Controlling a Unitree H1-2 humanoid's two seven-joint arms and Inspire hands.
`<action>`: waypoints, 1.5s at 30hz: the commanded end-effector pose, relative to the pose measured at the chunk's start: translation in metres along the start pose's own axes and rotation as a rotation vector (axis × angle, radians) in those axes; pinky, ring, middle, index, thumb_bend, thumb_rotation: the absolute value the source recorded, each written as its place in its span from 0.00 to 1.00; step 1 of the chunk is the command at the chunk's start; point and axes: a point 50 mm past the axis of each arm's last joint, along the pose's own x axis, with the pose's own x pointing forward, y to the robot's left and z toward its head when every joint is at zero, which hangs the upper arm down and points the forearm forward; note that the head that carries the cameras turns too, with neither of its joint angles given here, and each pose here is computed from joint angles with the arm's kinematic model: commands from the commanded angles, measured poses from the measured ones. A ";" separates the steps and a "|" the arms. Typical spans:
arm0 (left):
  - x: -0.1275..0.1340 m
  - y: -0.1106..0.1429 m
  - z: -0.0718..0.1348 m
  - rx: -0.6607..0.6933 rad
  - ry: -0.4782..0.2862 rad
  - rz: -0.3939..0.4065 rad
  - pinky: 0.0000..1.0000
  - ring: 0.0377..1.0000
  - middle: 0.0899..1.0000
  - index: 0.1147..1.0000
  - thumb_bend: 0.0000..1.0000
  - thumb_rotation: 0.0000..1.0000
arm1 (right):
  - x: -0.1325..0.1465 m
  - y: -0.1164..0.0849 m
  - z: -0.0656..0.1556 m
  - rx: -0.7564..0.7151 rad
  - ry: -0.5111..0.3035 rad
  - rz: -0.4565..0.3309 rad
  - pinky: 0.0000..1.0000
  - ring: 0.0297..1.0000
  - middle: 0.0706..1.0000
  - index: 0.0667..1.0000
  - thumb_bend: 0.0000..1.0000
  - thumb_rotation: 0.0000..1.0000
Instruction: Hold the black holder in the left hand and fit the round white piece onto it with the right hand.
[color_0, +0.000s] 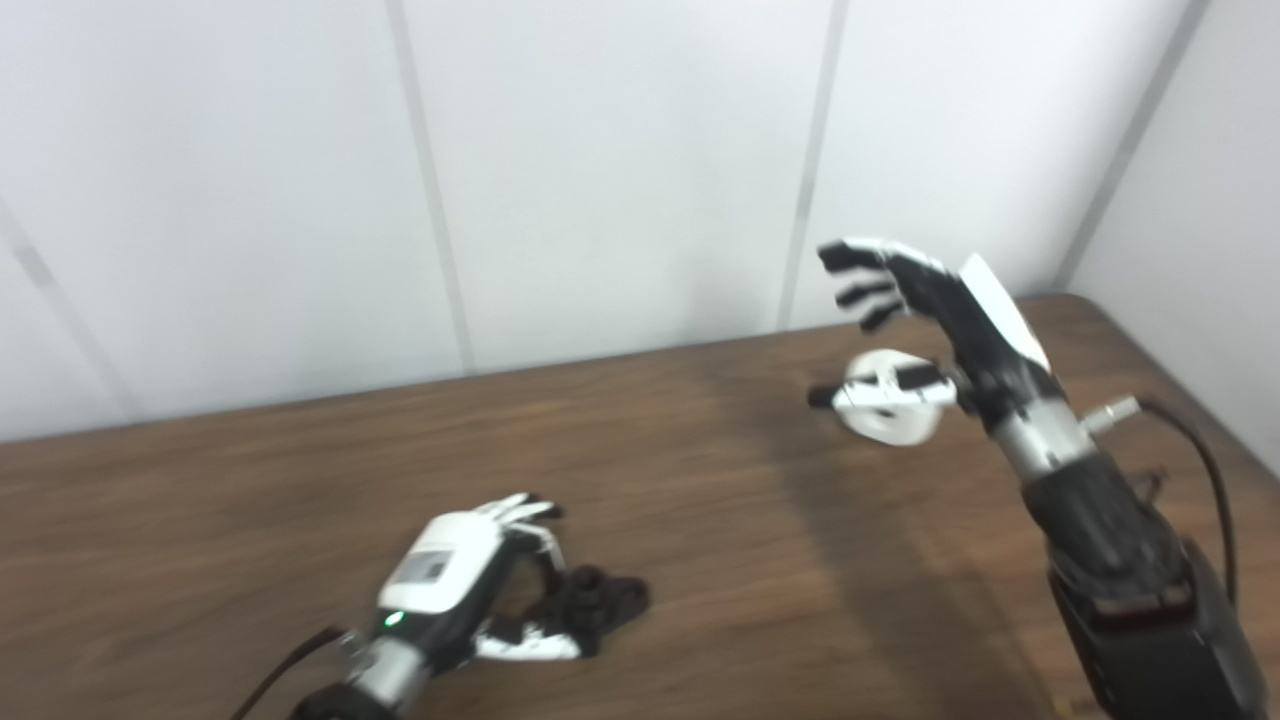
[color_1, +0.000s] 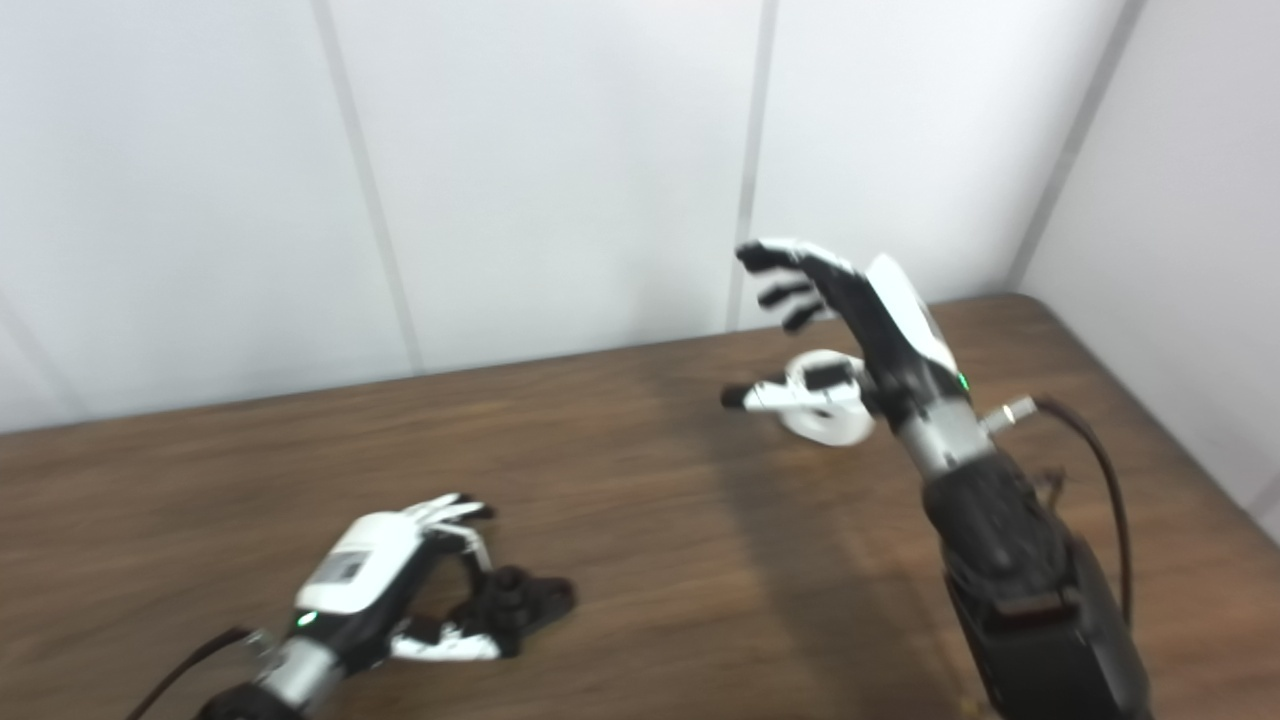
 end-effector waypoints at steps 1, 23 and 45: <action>-0.036 -0.034 -0.044 0.061 0.164 -0.197 0.86 0.89 0.83 0.42 0.52 0.05 | 0.014 -0.033 0.007 -0.113 -0.010 -0.087 0.54 0.70 0.78 0.75 0.75 0.19; -0.047 -0.053 -0.063 0.031 0.121 -0.148 0.87 0.89 0.83 0.42 0.52 0.05 | 0.020 -0.094 -0.045 -0.251 0.326 0.059 0.70 0.88 0.95 0.90 0.88 0.41; -0.049 -0.053 -0.060 0.020 0.112 -0.150 0.89 0.90 0.82 0.42 0.52 0.05 | 0.052 -0.030 -0.098 -0.158 0.491 0.357 0.87 1.00 1.00 1.00 0.99 0.37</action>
